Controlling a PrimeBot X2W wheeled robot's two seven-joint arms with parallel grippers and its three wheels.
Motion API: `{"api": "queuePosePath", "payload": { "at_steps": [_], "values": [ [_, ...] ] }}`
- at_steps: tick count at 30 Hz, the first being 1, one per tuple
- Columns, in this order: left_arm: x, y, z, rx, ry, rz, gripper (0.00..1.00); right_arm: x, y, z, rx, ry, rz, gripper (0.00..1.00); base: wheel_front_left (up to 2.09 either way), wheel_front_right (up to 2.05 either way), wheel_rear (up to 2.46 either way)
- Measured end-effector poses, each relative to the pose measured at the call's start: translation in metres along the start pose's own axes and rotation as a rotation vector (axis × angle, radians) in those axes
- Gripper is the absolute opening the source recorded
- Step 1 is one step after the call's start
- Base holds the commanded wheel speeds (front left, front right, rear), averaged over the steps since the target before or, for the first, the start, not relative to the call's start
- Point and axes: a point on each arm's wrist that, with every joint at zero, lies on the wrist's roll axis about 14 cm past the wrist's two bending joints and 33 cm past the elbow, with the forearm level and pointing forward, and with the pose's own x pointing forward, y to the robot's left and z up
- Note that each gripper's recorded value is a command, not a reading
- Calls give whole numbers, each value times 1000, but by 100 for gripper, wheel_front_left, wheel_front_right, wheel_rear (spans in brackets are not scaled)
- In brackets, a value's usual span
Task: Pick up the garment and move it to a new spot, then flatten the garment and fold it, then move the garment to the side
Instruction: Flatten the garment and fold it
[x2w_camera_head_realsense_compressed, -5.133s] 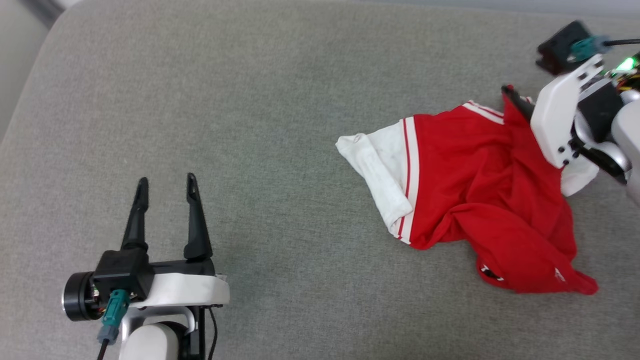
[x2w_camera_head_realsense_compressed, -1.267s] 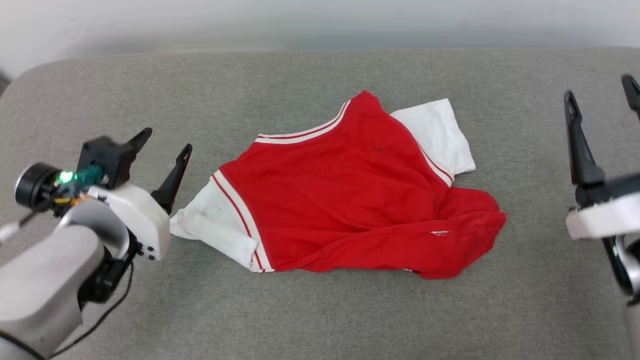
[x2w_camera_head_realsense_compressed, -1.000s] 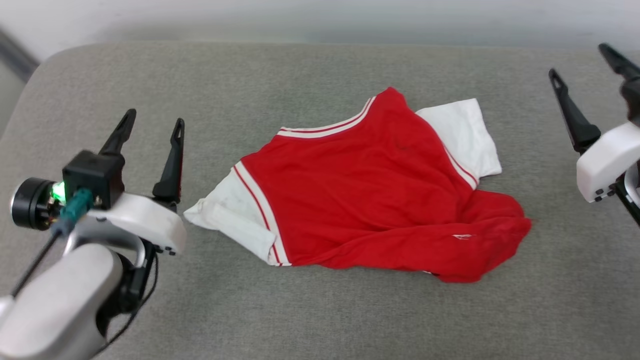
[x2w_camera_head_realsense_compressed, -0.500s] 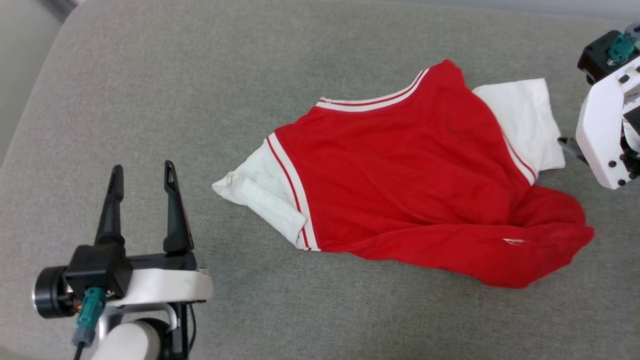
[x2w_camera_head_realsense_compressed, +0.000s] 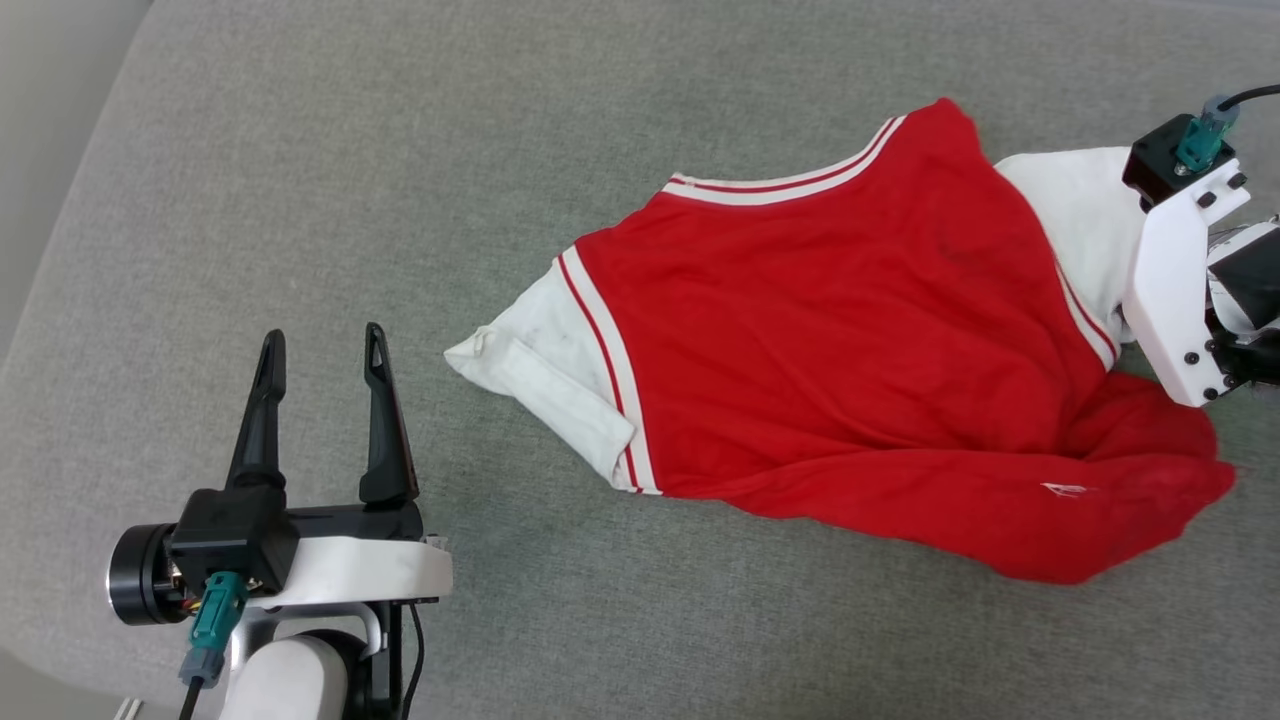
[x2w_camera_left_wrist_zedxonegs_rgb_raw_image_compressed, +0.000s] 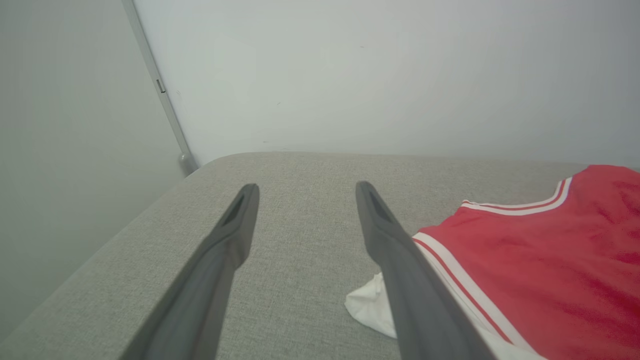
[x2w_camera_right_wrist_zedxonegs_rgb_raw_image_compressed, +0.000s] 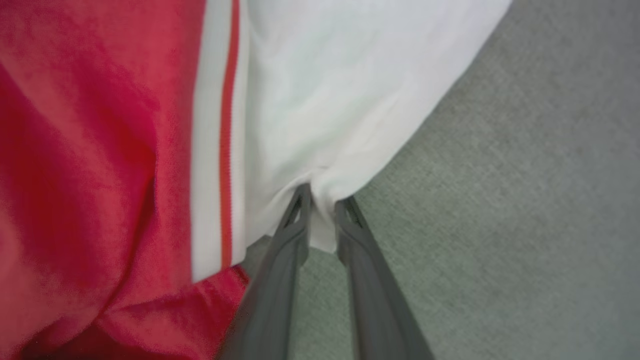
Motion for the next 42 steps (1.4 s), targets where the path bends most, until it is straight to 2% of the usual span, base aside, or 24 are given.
{"api": "queuePosePath", "payload": {
  "at_steps": [3,7,10,13,17,23,26,27,28,29,32,36,37,42],
  "values": [
    [0,-1,4,-2,-15,-7,100,-13,-10,5,-11,-61,-39,0,0,0,0],
    [-6,-3,8,-17,-25,-9,100,-47,-24,21,-30,-193,-88,0,0,0,0],
    [-9,-5,11,-29,-34,-16,100,-72,-32,18,-47,-255,-114,0,0,0,0],
    [-13,-9,10,-40,-30,-24,100,-87,-39,-6,-34,-256,-131,0,0,0,0],
    [-14,-15,9,-53,-30,-40,100,-89,-41,-59,19,-186,-128,0,0,0,0],
    [-15,-22,3,-55,-13,-65,100,-69,-16,-129,122,-67,-55,0,0,0,0],
    [-14,-25,1,-57,-8,-77,100,-60,-7,-142,177,-61,-38,0,0,0,0],
    [-15,-25,1,-54,-8,-80,100,-60,-8,-143,189,-65,-46,7,0,0,0],
    [-15,-25,0,-51,-6,-81,100,-59,-10,-142,206,-84,-55,87,0,0,0],
    [-15,-25,1,-51,-7,-81,100,-59,-9,-140,219,-109,-57,100,0,0,0],
    [-15,-23,4,-45,-17,-82,100,-65,-14,-128,218,-198,-99,100,0,0,0],
    [-15,-19,12,-24,-44,-93,100,-92,-35,-103,188,-382,-211,100,0,0,0],
    [-10,-18,25,-2,-88,-116,100,-121,-52,-81,161,-547,-315,100,0,0,0],
    [11,-24,48,56,-162,-204,100,-166,-62,-56,150,-799,-461,100,0,0,0]
  ]
}}
